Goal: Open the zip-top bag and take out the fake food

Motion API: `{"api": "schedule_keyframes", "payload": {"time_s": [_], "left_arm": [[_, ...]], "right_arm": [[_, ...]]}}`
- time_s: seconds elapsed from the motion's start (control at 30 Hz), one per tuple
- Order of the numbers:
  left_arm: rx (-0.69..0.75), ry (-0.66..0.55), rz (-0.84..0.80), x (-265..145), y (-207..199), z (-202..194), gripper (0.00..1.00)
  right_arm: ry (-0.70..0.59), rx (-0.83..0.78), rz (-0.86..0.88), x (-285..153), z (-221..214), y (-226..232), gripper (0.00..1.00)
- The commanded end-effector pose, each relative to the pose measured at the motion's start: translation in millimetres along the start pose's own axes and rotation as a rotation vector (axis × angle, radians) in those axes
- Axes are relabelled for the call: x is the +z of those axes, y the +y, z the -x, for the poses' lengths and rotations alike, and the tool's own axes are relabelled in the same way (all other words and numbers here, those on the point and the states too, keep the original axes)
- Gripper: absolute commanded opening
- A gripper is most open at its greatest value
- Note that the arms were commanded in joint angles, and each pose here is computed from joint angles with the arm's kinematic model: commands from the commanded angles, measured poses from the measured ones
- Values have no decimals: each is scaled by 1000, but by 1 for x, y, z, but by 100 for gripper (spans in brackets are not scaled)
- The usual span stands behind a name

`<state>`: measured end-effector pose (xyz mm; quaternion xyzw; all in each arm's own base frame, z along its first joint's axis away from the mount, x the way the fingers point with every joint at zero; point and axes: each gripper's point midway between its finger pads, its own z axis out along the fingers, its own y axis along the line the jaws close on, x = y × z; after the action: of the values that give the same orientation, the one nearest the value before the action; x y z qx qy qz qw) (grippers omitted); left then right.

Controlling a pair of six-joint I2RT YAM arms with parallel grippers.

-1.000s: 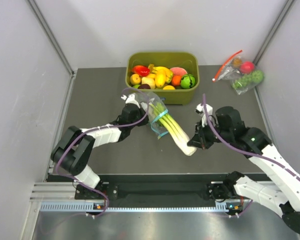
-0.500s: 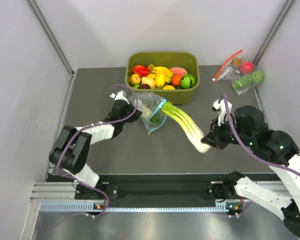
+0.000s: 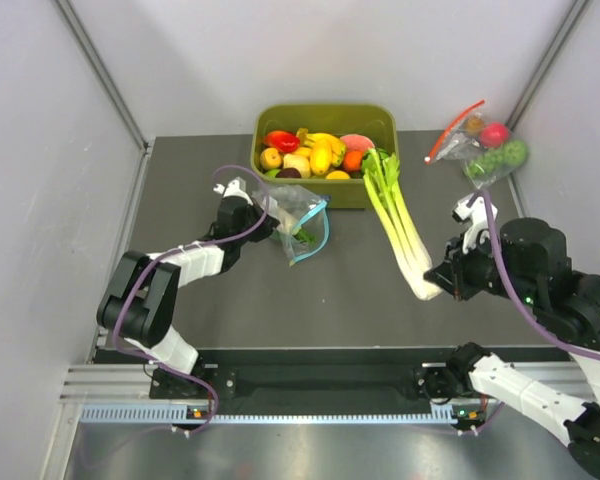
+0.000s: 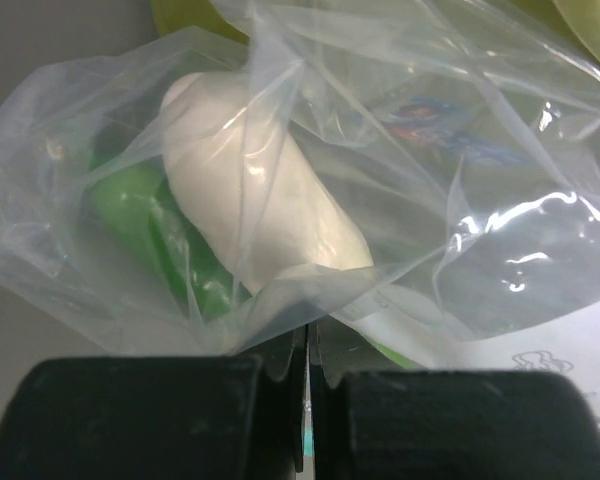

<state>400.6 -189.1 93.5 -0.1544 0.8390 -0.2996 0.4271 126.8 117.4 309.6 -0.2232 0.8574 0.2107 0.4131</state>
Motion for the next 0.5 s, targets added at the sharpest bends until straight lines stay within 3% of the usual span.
{"api": "schedule_keyframes", "payload": {"time_s": [0.0, 0.27, 0.4, 0.47], "left_arm": [[30, -40, -99, -8, -23, 16, 0], [77, -17, -105, -35, -20, 6, 0], [96, -28, -127, -53, -22, 4, 0], [98, -15, -112, -57, -16, -2, 0]], "right_arm": [[-159, -12, -18, 10, 43, -2, 0], [-301, -63, -44, 71, 125, -12, 0], [-303, -93, -32, 116, 159, -32, 0], [-343, -186, -5, 126, 180, -33, 0]]}}
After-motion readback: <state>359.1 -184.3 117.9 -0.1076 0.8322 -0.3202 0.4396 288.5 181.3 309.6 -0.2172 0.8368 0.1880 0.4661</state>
